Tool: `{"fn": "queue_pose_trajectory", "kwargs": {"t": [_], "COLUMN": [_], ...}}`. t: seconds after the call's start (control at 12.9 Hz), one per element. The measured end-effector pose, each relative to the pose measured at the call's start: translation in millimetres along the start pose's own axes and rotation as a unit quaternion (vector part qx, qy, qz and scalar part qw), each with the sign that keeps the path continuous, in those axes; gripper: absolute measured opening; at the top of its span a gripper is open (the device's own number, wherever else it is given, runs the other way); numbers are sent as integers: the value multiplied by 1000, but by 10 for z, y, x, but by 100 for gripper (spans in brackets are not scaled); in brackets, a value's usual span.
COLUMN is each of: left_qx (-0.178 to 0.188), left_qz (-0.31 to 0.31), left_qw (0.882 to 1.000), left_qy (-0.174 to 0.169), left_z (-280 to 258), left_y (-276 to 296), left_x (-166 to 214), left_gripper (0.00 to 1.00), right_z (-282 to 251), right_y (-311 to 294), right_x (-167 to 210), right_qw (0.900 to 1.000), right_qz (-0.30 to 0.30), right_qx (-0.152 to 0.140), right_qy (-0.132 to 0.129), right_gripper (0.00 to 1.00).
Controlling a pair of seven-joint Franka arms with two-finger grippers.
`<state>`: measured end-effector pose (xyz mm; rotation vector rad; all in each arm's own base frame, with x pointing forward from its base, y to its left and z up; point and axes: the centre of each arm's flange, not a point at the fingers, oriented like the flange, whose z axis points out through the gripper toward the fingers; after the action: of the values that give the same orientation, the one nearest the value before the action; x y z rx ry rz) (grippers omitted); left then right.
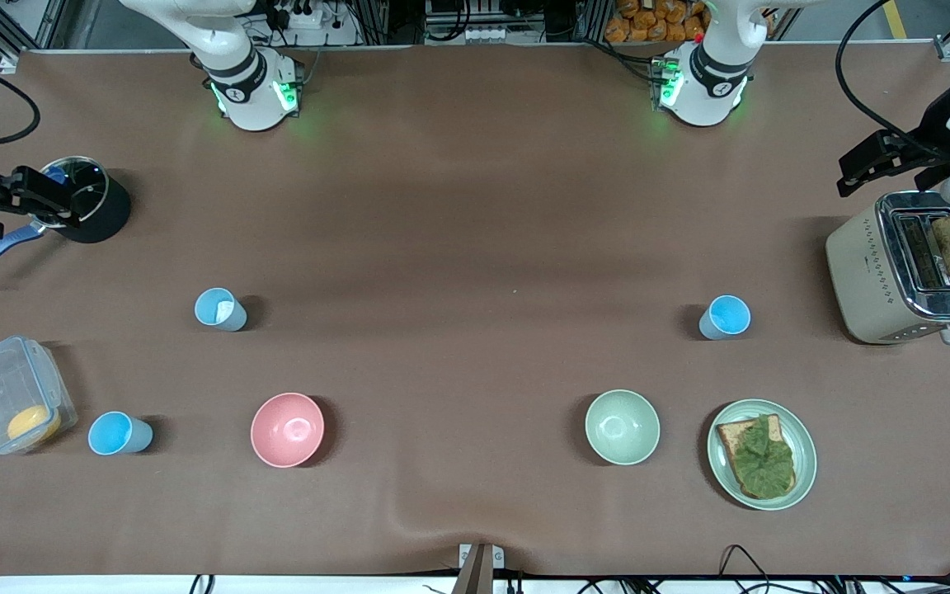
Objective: Stack blue cups with both arms
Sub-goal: 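Reach the left gripper down to the blue cup beside the toaster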
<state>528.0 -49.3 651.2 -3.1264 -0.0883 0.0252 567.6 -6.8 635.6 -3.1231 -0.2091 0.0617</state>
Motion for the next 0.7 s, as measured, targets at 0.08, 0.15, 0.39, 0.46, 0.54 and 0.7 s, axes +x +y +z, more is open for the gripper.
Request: {"fn": "queue_pose_trajectory", "kwargs": {"t": [0.08,0.15,0.39,0.46,0.54,0.7], "left_qx": [0,0,0,1,1,3], "left_qz": [0,0,0,0,0,1], "left_qw": [1000,1000,1000,1000,1000,1000], "left_qy": [0,0,-1,-5,-11,-28], "left_z": [0,0,13,48,116,367], "left_y": [0,0,1,3,6,21], "left_x": [0,0,5,19,46,160], "left_gripper": [100,100,100,100,100,100], "right_z": [1,2,10,10,11,13], "right_y": [1,1,1,1,1,2], "right_x": [-1,-2,-4,-3,-3,-2], "right_qw": [1000,1000,1000,1000,1000,1000], "right_qz": [0,0,0,0,0,0], "right_qx": [0,0,0,1,1,1], "right_qy": [0,-1,-3,-3,-3,-4], "right_gripper": [100,100,100,100,100,100]}}
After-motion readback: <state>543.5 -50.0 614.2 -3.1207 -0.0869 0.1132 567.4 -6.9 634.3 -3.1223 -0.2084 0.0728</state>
